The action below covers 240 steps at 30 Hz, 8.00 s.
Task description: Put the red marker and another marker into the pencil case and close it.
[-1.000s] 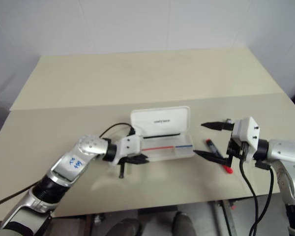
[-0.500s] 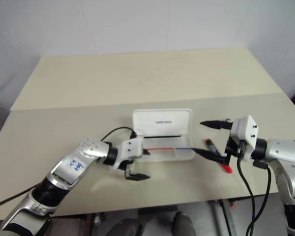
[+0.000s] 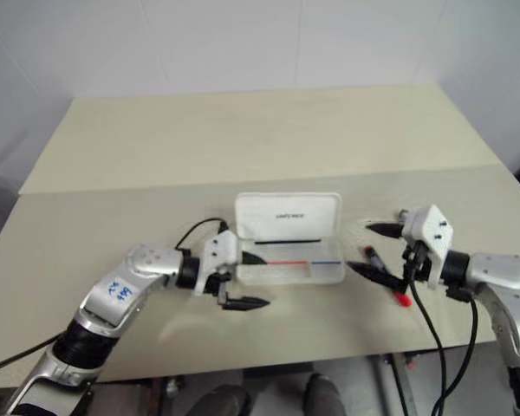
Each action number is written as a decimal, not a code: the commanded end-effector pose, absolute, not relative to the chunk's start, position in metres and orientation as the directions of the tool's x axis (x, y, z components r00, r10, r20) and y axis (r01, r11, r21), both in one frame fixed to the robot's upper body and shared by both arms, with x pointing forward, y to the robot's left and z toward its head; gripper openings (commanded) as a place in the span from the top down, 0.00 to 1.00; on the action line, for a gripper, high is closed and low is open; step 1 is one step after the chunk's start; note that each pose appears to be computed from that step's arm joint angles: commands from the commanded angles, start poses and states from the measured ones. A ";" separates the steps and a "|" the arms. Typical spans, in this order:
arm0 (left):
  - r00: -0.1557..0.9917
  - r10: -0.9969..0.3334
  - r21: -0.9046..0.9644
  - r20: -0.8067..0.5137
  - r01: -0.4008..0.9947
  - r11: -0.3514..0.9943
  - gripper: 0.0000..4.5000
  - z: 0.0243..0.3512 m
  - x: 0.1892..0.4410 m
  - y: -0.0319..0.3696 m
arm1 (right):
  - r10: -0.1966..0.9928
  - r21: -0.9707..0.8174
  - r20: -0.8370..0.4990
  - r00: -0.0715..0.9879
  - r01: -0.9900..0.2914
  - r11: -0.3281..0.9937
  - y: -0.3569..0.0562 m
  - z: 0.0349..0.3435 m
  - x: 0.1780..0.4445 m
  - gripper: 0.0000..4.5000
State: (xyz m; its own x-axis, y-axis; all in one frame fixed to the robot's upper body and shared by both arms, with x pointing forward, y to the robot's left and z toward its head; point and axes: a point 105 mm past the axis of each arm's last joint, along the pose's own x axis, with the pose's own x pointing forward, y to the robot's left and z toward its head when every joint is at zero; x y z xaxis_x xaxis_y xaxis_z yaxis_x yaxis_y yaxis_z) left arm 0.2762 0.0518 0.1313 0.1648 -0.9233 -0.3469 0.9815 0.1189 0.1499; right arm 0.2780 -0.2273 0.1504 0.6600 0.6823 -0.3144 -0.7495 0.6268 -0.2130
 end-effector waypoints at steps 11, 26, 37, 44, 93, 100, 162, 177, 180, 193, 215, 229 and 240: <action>0.140 -0.990 0.241 0.001 0.961 0.136 0.01 0.163 0.271 0.086 | 0.428 -0.196 -0.352 0.833 -0.512 0.836 -0.259 0.118 0.270 0.00; 0.226 -0.967 0.256 -0.114 0.948 0.192 0.00 0.179 0.259 0.141 | 0.387 -0.115 -0.355 0.851 -0.451 0.885 -0.265 0.068 0.274 0.26; 0.220 -0.969 0.264 -0.109 0.947 0.185 0.00 0.179 0.257 0.131 | 0.410 -0.165 -0.318 0.855 -0.476 0.864 -0.257 0.079 0.285 0.86; 0.218 -0.970 0.261 -0.106 0.948 0.184 0.00 0.177 0.259 0.129 | 0.472 -0.231 -0.259 0.843 -0.529 0.817 -0.251 0.107 0.296 0.86; 0.361 -0.918 0.257 -0.165 0.914 0.313 0.00 0.155 0.251 0.158 | 0.945 -0.552 -0.241 0.222 -0.832 0.055 -0.091 0.166 0.341 0.01; 0.410 -0.896 0.261 -0.169 0.895 0.361 0.00 0.153 0.248 0.166 | 0.996 -0.402 -0.082 0.047 -0.916 0.010 -0.091 0.202 0.294 0.01; 0.734 -0.571 0.038 -0.367 0.626 0.779 0.75 0.062 0.232 0.319 | 0.978 -0.456 -0.070 0.195 -0.879 0.142 -0.133 0.227 0.293 0.00; 0.562 -0.804 0.217 -0.192 0.824 0.524 0.75 0.154 0.245 0.227 | 0.969 -0.433 -0.078 0.235 -0.884 0.179 -0.144 0.216 0.298 0.00; 0.512 -0.839 0.255 -0.182 0.849 0.463 0.75 0.163 0.253 0.202 | 0.965 -0.432 -0.084 0.248 -0.882 0.189 -0.147 0.214 0.298 0.00; 0.359 -0.912 0.243 -0.200 0.920 0.308 0.75 0.137 0.277 0.119 | 0.943 -0.423 -0.100 0.317 -0.872 0.248 -0.160 0.212 0.279 0.00; 0.252 -0.931 0.251 -0.264 0.950 0.186 0.75 0.107 0.296 0.081 | 0.905 -0.424 -0.083 0.417 -0.837 0.347 -0.166 0.216 0.258 0.00; 0.180 -0.969 0.223 -0.169 0.965 0.140 0.00 0.119 0.284 0.071 | 0.903 -0.428 -0.069 0.425 -0.830 0.358 -0.165 0.217 0.264 0.00; 0.186 -0.978 0.242 -0.092 0.957 0.159 0.00 0.136 0.274 0.077 | 0.716 -0.352 -0.002 0.698 -0.671 0.653 -0.196 0.209 0.308 0.00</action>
State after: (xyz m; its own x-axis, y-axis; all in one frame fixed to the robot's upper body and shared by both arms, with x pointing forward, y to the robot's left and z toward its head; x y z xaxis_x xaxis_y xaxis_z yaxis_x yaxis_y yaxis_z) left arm 0.2775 0.0765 0.1197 0.1923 -0.9716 -0.1381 0.9659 0.1624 0.2018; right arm 0.3004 -0.1863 0.2002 0.6321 0.7737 -0.0421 -0.7380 0.5846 -0.3370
